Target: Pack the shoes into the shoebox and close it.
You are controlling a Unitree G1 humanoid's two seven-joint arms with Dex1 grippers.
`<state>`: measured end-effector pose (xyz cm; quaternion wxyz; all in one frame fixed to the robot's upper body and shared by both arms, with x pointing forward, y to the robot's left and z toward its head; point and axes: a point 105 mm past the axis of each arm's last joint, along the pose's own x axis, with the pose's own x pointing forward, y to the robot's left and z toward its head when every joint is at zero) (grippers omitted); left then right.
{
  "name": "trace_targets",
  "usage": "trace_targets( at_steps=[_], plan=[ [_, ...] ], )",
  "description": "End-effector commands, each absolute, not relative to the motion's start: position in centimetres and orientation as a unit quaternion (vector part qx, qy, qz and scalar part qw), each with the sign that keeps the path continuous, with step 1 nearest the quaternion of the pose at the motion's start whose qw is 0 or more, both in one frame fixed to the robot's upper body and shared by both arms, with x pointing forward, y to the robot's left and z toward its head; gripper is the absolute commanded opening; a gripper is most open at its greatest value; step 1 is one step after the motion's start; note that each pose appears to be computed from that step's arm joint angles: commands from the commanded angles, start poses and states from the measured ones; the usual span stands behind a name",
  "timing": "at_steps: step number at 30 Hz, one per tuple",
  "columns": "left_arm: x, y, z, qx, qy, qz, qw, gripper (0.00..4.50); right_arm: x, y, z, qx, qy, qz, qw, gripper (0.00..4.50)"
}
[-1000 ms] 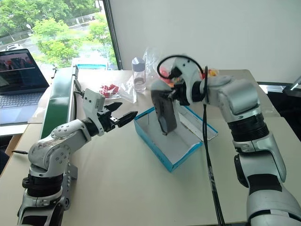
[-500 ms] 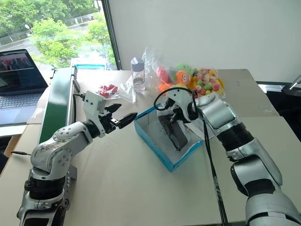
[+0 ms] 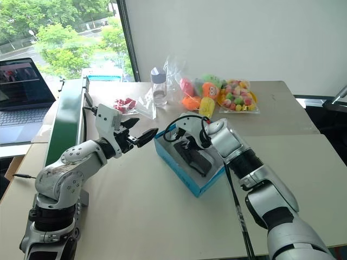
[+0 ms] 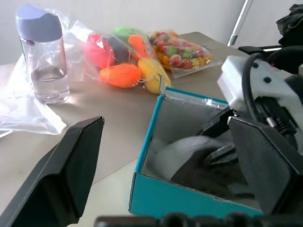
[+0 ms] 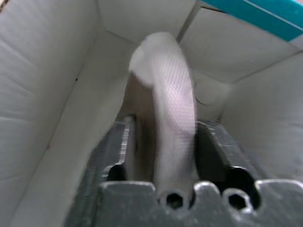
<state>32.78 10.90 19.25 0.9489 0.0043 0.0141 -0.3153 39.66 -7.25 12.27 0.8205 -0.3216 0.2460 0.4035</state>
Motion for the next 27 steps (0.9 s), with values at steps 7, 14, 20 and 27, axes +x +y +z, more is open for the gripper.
trace_targets(
  at_steps=[7,14,20,27],
  plan=[
    [32.5,11.1,20.4,0.018,-0.009,-0.314,0.949,4.50,39.8,-5.8,20.4,-0.322,0.127,0.385,0.856,4.45],
    [34.1,16.0,20.2,0.044,0.007,-0.198,0.979,4.50,36.4,-4.6,26.9,-0.152,0.044,0.497,0.853,4.45],
    [34.5,21.4,21.8,0.035,-0.007,-0.069,0.997,4.50,35.1,-5.3,28.6,-0.043,-0.014,0.581,0.813,4.45],
    [33.2,28.4,21.8,0.034,-0.002,0.131,0.991,4.50,34.5,-2.8,26.8,-0.070,-0.027,0.610,0.789,4.45]
  ],
)
